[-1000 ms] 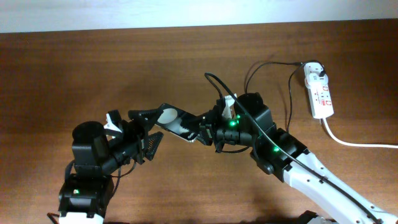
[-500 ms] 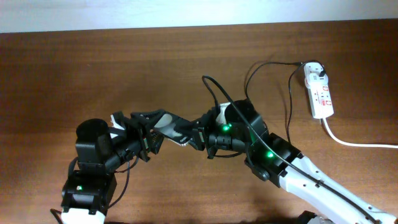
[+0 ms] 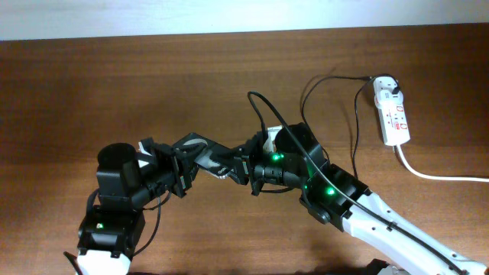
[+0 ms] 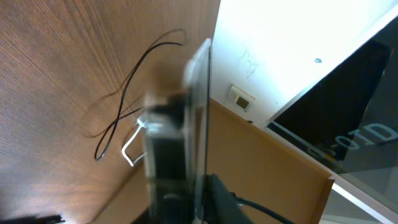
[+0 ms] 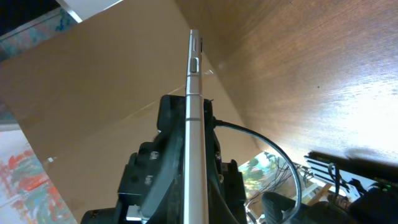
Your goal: Plug charger to phone and switch on socket
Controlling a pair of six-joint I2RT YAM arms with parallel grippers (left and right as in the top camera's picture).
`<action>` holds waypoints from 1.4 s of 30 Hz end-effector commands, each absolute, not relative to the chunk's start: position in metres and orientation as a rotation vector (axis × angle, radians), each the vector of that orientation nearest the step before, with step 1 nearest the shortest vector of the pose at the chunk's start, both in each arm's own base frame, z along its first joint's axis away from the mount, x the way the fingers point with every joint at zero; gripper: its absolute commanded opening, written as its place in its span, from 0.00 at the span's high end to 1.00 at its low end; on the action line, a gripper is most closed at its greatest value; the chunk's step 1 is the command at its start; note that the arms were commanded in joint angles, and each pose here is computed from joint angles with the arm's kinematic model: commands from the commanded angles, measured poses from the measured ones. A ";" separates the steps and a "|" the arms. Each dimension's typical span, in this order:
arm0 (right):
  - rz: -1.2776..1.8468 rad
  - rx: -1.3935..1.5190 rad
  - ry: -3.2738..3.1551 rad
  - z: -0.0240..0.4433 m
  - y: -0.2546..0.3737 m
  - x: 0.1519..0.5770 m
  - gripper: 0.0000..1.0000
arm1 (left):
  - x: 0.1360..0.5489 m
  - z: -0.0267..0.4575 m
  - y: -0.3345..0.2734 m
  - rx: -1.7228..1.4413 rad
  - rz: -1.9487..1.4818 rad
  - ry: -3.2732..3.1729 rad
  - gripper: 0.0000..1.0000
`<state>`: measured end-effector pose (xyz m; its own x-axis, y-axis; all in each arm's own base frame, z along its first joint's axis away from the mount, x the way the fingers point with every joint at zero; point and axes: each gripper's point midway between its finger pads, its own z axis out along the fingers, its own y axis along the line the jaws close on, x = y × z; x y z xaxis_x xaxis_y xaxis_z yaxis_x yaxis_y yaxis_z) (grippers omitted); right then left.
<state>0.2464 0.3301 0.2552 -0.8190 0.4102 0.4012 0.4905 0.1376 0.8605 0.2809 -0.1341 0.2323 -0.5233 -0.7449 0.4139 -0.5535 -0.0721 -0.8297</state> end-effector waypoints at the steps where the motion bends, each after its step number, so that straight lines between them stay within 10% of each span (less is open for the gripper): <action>1: -1.802 -0.829 -2.295 0.265 0.336 0.235 0.91 | 0.284 0.233 -0.132 -1.426 -1.637 1.997 0.92; 14: -1.491 -1.083 -2.885 0.195 0.278 0.273 0.50 | 0.286 0.205 -0.111 -1.178 -1.292 2.109 1.00; 22: -0.600 -0.757 -3.798 0.170 0.184 0.305 0.15 | 0.257 0.141 -0.121 -0.997 -1.132 2.495 1.00; 37: -0.431 -0.928 -3.658 0.159 0.077 0.391 0.13 | 0.261 0.121 -0.175 -0.713 -1.635 2.664 1.00; 42: -0.238 -0.992 -3.532 0.129 0.058 0.458 0.27 | 0.264 0.114 -0.178 -0.712 -1.671 2.670 1.00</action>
<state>0.4247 0.0622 0.1429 -0.7054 0.5167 -0.4852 0.4383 0.8559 0.2743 0.2660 -0.1723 0.1030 -0.8811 -0.3728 0.2908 -0.4363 0.4037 -0.8042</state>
